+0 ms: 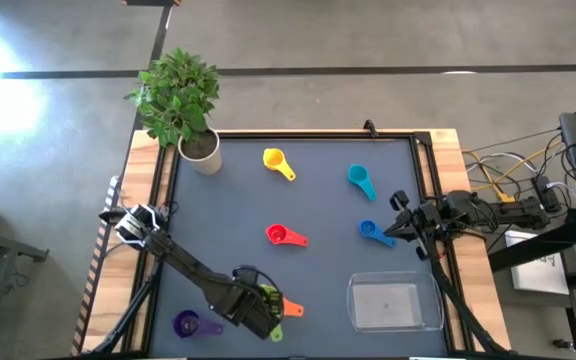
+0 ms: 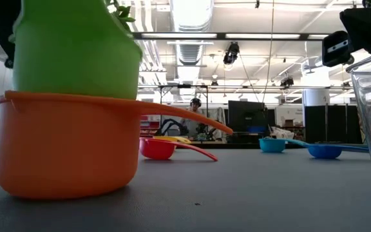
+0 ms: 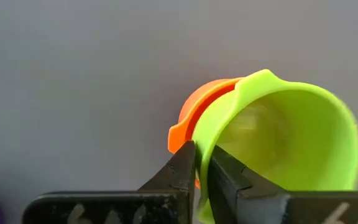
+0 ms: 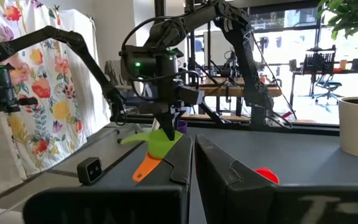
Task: Nest measuring cups in basket
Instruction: Stack the green nest measuring cup into the orange nest measuring cup
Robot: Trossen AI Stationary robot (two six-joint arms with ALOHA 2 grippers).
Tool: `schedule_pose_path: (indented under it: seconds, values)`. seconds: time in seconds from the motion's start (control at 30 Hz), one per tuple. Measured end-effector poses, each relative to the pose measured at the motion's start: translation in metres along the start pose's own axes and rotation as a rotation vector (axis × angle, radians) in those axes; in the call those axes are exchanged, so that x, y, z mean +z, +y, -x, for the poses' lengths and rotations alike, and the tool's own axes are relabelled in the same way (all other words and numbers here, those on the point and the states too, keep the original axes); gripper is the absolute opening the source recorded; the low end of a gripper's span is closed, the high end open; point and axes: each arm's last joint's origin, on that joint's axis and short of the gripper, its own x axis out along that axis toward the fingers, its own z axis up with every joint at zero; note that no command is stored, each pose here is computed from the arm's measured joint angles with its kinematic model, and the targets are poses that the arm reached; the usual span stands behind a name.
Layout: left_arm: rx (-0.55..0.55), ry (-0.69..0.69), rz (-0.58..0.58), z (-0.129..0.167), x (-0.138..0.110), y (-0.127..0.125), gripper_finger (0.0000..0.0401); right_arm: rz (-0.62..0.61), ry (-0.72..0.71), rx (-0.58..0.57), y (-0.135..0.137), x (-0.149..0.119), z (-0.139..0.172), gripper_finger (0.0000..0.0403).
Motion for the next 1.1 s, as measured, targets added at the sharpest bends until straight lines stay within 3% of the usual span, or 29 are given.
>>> schedule_pose_path:
  seconds: [0.57,0.67,0.87,1.1]
  values:
    - [-0.009,0.007,-0.125,0.012,0.008,0.001,0.0173,0.0,0.0,0.0,0.0,0.0,0.0,0.0009]
    - [-0.074,-0.01,-0.271,0.024,0.007,-0.006,0.0193,0.0,0.0,0.0,0.0,0.0,0.0,0.0009]
    - [-0.183,-0.054,-0.693,0.045,0.002,-0.025,0.0203,0.0,0.0,0.0,0.0,0.0,0.0,0.0009]
    - [-0.131,-0.093,-1.253,0.034,-0.019,-0.049,0.0204,-0.001,0.002,0.0,0.0,0.0,0.0,0.0009]
